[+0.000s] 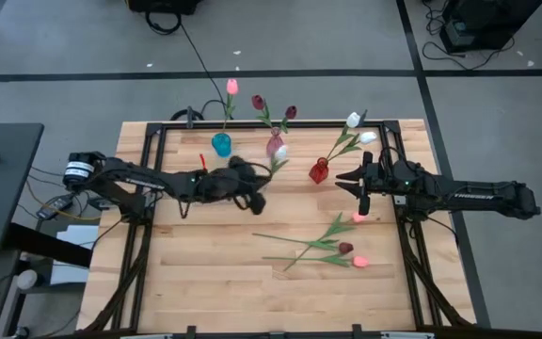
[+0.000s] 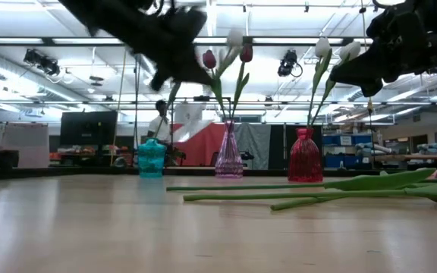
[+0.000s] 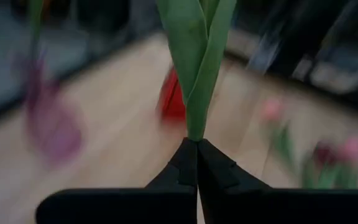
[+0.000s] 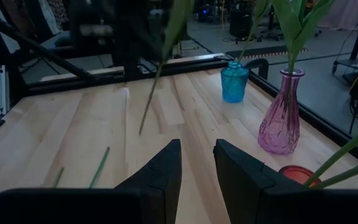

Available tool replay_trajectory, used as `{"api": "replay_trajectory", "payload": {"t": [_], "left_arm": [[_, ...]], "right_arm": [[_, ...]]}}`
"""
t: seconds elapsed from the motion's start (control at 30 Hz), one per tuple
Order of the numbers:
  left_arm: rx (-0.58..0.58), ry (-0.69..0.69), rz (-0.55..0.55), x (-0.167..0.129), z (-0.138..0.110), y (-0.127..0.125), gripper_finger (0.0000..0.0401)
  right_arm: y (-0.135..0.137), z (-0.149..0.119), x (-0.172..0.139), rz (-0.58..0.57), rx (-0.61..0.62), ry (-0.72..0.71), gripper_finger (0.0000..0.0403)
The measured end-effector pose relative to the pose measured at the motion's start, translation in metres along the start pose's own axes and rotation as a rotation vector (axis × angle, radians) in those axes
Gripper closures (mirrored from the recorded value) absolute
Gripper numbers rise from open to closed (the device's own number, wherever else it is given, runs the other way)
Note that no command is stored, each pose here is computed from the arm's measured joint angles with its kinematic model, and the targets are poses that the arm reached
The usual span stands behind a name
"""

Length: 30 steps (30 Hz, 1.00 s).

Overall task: Sort flowers into vase by color
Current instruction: Put the white flower into the red vase

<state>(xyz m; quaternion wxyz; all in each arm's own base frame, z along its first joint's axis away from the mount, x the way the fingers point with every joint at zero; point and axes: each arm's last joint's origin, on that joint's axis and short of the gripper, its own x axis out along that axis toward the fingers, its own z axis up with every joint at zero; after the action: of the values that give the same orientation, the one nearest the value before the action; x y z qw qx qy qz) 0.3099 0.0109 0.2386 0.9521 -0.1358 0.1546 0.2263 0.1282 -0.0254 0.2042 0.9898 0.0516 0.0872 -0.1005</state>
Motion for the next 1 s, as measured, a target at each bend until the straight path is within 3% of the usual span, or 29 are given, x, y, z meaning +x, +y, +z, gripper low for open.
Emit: {"api": "replay_trajectory", "payload": {"t": [0.2, 0.43, 0.6, 0.73, 1.0], "left_arm": [[0.132, -0.380, -0.117, 0.030, 0.008, -0.018, 0.0398], [0.167, -0.676, -0.083, 0.063, 0.006, -0.026, 0.0397], [0.232, -0.742, -0.073, 0.092, 0.018, -0.042, 0.0398], [0.269, -0.787, -0.056, 0.098, 0.031, -0.050, 0.0399], [0.232, -0.804, -0.070, 0.106, 0.052, -0.038, 0.0400]], "right_arm": [[0.000, 0.000, 0.000, -0.002, -0.001, 0.000, 0.0292], [0.000, 0.000, 0.000, -0.008, -0.002, -0.001, 0.0292], [-0.001, 0.000, 0.000, -0.018, -0.003, -0.001, 0.0292], [-0.001, 0.000, 0.000, -0.018, -0.006, -0.001, 0.0292], [-0.001, 0.000, 0.000, -0.019, -0.010, -0.001, 0.0292]]}}
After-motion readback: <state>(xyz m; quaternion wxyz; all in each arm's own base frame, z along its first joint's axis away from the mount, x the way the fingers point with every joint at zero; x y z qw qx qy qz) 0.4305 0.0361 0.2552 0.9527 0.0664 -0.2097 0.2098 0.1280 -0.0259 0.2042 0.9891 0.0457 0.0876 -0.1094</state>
